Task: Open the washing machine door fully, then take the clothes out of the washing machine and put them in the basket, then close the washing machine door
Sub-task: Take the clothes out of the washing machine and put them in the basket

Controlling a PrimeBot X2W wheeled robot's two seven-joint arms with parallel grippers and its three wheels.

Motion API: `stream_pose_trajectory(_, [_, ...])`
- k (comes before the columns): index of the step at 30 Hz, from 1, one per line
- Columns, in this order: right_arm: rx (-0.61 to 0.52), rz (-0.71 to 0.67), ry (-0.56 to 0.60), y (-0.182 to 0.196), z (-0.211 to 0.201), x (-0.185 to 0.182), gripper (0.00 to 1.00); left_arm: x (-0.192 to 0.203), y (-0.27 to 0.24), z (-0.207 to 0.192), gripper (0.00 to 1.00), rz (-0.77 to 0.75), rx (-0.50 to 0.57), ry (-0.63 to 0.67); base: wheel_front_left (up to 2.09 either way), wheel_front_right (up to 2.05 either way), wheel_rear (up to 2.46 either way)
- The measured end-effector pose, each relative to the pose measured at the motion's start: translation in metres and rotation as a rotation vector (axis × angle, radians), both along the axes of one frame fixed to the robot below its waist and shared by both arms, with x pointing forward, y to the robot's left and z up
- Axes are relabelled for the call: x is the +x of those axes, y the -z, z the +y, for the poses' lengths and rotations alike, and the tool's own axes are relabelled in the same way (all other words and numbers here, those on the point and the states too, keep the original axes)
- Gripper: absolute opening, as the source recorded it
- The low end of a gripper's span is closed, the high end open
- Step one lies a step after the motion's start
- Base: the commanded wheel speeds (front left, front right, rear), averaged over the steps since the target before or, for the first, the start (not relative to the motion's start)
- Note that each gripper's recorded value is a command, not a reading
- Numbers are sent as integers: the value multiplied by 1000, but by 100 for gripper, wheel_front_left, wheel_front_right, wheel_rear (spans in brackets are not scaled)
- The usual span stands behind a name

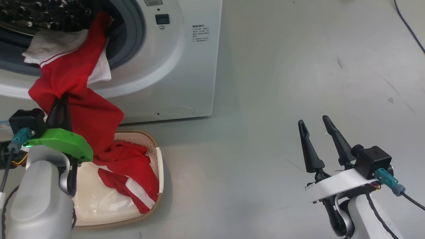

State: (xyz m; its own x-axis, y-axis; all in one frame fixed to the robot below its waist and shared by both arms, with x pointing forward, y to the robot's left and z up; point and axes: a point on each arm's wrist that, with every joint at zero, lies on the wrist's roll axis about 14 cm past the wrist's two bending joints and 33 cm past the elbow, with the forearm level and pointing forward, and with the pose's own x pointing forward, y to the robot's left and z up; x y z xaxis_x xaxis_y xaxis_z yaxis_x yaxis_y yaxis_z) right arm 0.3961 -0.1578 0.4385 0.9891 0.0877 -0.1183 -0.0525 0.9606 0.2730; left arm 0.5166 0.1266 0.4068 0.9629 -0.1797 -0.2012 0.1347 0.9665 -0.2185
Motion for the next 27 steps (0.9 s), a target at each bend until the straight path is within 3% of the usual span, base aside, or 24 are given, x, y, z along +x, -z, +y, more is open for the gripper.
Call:
stream_pose_trajectory(6, [7,-17,-30,-6,9,-2,100,-10,-34,11,0,-97,18,-14,0,0,0])
stream_pose_trajectory(10, [16,-40,-62,-13,20,0,100,-5,-113,28,0,-332,22,-57,0,0,0])
stream_pose_trajectory(16, [27,-62,-97,-19,32,2,100,-19,-154,51,0,-454,27,-122,0,0,0])
stream_pose_trajectory(20, [34,-69,-122,-22,41,2,100,-34,-151,61,0,-449,45,-149,0,0,0])
stream_pose_trajectory(27, [39,-74,-136,-24,46,2,100,-62,-95,58,0,-293,67,-132,0,0,0])
